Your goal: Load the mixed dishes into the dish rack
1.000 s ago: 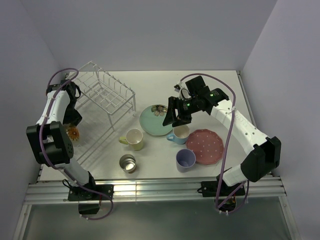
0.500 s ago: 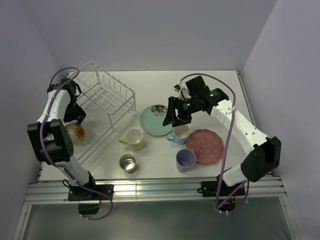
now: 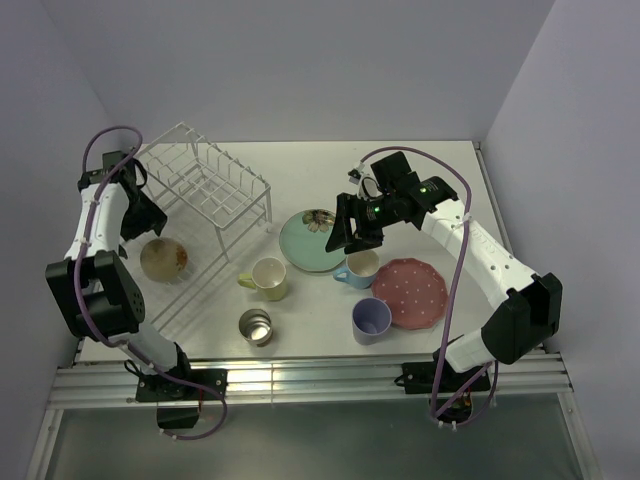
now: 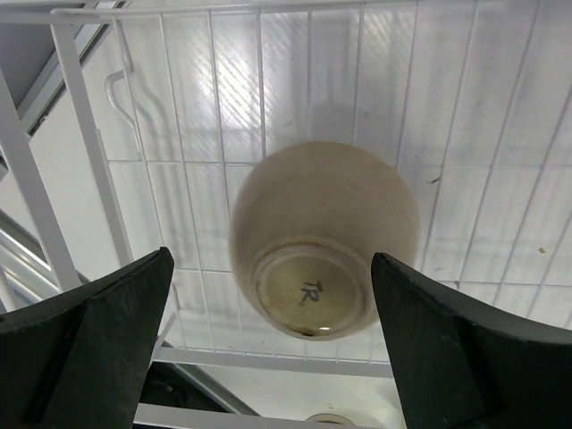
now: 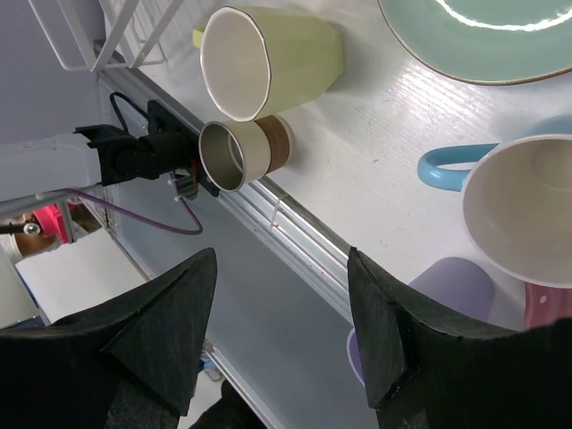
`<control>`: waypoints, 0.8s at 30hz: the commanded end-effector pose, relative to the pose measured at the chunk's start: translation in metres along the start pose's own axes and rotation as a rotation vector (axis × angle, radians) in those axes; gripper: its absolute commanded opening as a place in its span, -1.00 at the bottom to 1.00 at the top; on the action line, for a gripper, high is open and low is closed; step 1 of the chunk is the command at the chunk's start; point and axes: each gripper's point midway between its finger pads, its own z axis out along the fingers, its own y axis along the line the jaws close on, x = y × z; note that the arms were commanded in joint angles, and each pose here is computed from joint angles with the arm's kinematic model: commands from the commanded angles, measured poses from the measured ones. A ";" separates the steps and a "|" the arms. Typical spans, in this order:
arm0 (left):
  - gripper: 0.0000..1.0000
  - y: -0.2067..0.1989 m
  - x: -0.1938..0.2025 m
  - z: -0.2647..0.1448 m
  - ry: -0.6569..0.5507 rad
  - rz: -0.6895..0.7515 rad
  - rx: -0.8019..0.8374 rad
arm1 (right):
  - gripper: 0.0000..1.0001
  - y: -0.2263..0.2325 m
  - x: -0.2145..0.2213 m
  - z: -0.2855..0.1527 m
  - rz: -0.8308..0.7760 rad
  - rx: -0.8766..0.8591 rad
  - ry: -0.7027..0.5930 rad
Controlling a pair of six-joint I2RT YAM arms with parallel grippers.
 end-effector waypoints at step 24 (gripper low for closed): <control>-1.00 -0.023 0.022 -0.013 0.032 -0.145 0.261 | 0.36 0.003 -0.002 -0.007 -0.050 0.006 -0.036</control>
